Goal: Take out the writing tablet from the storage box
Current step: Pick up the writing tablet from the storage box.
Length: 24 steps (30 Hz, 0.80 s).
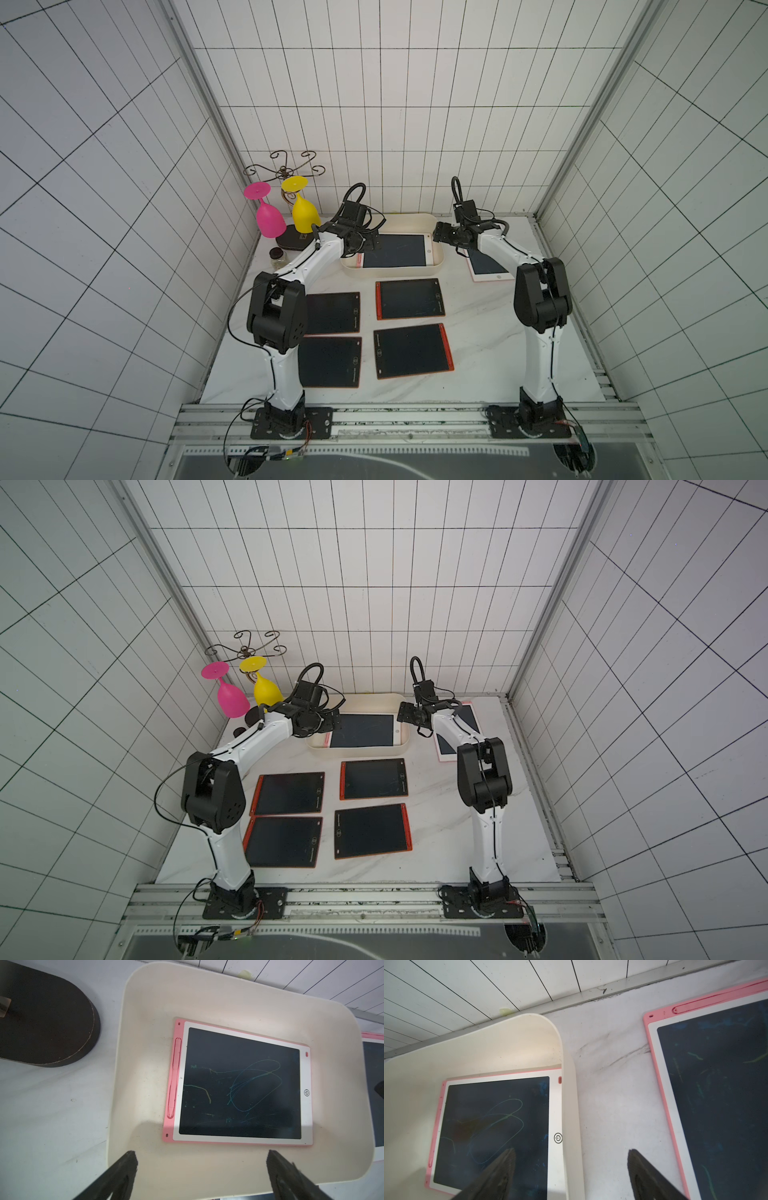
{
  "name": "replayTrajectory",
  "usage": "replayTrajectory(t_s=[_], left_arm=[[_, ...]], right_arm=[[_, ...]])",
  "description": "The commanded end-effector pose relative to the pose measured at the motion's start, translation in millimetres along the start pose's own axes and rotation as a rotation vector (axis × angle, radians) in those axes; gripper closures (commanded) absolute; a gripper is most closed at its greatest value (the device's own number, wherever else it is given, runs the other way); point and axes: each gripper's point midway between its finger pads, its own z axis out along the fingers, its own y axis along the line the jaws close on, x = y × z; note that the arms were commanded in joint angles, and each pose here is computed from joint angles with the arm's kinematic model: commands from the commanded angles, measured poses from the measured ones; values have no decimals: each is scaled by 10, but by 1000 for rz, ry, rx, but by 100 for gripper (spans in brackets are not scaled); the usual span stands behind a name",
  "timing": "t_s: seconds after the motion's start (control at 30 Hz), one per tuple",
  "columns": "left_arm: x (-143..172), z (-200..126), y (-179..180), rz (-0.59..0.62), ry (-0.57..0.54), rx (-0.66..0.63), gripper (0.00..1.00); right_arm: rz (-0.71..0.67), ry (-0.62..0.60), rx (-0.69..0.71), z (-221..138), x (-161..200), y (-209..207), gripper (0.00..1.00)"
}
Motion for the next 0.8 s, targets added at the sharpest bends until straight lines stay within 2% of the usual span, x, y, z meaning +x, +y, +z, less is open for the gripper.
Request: replayTrajectory(t_s=[0.0,0.3,0.57,0.77], left_arm=[[-84,44,55,15,-4,-52,3],[-92,171,18,35,5,-62,3],[-92,354,26,49,22,-80,3],[-60,487,35,55,37,-91,3]], right_arm=[[-52,-18,32,-1,-127,44,16],[-74,-3,45,138,-77,56,25],[-101,1,60,242,-64,79,43],[-120,15,70,327,-38,102,48]])
